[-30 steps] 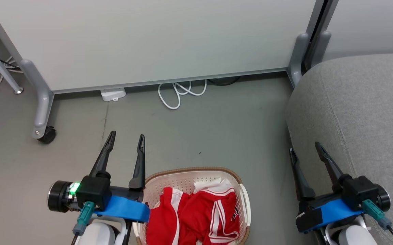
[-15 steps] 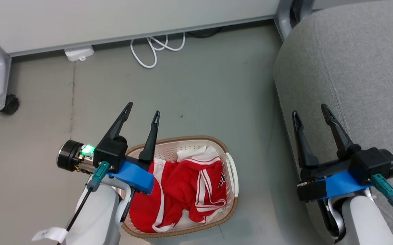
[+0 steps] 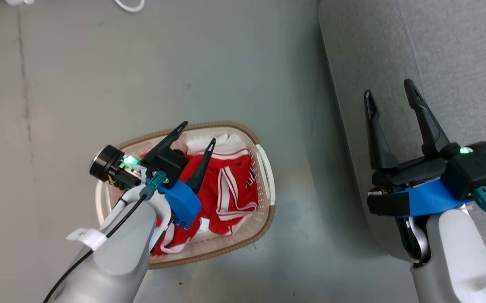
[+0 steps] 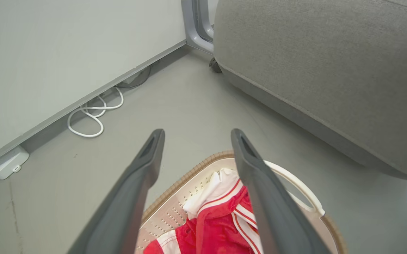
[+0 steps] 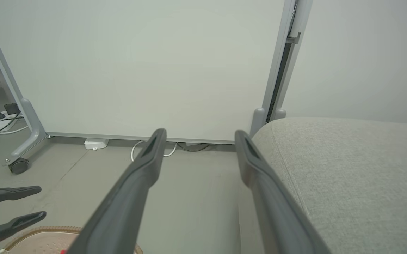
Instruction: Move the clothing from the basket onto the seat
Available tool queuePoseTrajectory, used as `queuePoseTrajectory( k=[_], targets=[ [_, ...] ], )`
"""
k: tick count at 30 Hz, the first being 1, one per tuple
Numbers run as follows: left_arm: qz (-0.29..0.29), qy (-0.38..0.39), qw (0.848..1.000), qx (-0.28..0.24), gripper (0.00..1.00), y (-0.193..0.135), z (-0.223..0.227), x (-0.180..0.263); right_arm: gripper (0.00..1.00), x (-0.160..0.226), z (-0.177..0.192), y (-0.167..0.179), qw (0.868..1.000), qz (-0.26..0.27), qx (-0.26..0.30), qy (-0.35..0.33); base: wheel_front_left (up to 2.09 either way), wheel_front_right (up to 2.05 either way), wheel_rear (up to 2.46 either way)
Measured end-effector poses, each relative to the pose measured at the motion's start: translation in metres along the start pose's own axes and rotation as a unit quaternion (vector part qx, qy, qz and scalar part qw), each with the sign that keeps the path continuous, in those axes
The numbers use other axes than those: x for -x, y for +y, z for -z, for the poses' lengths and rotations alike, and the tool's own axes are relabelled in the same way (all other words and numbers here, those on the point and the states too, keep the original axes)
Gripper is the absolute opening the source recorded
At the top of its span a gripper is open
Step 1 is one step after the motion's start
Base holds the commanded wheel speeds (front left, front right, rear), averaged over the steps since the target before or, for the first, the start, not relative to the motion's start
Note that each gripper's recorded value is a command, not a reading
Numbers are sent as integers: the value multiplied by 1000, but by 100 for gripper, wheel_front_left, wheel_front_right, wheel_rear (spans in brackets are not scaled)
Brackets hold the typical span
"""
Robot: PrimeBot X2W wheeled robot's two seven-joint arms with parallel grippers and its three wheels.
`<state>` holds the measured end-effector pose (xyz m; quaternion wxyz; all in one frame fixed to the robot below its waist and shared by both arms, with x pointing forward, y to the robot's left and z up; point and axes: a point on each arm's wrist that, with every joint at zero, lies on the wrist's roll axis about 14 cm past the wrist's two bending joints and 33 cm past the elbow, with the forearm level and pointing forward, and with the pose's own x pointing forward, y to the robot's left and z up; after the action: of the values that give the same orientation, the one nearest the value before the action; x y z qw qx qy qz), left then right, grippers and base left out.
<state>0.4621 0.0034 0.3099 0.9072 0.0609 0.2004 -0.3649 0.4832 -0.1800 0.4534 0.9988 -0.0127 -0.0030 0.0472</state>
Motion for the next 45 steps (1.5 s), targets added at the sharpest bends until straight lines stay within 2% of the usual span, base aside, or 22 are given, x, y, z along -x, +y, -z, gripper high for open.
queuePoseTrajectory(
  k=[11,15,20,24,35,37,40,45],
  targets=[
    [61,111,992,4,100,-13,83,-27,100,-20,36,-2,1000,-5,8,25,0,0,0],
    [72,180,981,8,100,-14,126,-22,100,-24,49,1,999,-11,8,34,0,0,0],
    [82,222,971,12,100,-15,156,-25,100,-29,63,2,999,-16,10,43,0,0,0],
    [82,279,956,21,100,-12,188,-16,100,-31,77,3,998,-18,12,53,0,0,0],
    [80,342,936,41,100,-1,231,-19,100,-33,108,3,997,-20,12,76,0,0,0],
    [72,352,931,62,100,-1,237,-18,100,-34,110,5,997,-22,10,76,0,0,0],
    [75,366,926,58,100,1,244,-20,100,-34,113,6,997,-23,7,77,0,0,0],
    [80,381,917,83,100,-7,250,-23,100,-34,117,5,997,-23,7,79,0,0,0]
  ],
)
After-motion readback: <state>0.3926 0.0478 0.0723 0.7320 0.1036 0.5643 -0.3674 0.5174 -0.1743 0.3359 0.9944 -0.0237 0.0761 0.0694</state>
